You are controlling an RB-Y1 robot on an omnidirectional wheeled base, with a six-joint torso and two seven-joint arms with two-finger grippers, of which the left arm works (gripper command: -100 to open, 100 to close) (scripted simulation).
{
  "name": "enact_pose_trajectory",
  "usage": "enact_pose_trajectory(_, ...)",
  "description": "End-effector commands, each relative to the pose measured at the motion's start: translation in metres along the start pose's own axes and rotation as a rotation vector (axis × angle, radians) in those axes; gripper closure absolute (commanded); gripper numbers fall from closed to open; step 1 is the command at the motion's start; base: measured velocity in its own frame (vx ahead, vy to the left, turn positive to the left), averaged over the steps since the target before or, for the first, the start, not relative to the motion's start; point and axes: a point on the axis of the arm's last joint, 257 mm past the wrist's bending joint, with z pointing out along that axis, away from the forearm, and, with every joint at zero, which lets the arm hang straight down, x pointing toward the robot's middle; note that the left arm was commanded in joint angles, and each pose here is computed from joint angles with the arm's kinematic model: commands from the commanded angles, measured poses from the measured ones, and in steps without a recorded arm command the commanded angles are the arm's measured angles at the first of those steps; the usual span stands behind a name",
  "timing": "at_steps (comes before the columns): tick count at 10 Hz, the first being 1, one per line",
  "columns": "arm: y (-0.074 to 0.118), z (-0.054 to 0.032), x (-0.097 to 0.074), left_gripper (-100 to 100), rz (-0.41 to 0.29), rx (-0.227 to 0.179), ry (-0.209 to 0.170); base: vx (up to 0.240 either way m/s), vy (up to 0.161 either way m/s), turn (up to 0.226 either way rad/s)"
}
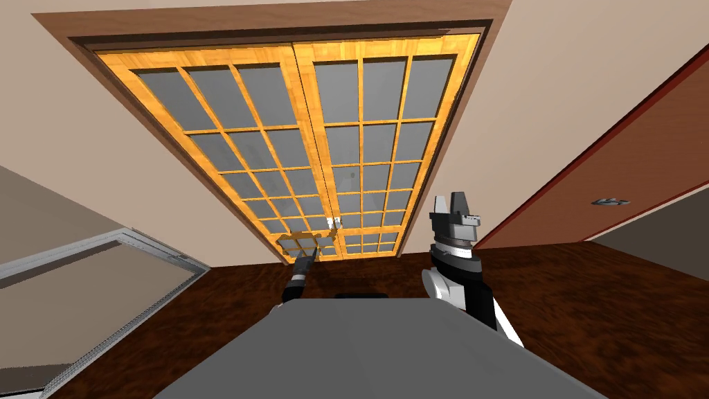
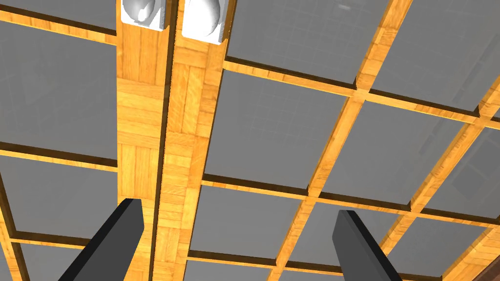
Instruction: Pull the door open
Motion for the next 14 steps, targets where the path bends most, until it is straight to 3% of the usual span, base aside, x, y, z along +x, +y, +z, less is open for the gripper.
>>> enact_pose_trajectory(1, 0.001, -0.0023, 0.007, -100, 0.026, -0.004, 0.013, 0.113, -0.002, -0.043)
enact_pose_trajectory(8, -0.001, -0.0114, 0.041, -100, 0.136, -0.012, 0.075, 0.137, -0.009, -0.063)
enact_pose_trajectory(11, -0.002, -0.0116, 0.046, -100, 0.148, -0.011, 0.082, 0.128, -0.005, -0.045)
enact_pose_trajectory(12, 0.009, -0.0217, 0.052, -100, 0.160, -0.030, 0.103, -0.078, 0.008, 0.053)
enact_pose_trajectory(14, 0.021, -0.0313, 0.056, -100, 0.169, -0.052, 0.122, -0.160, 0.029, 0.034)
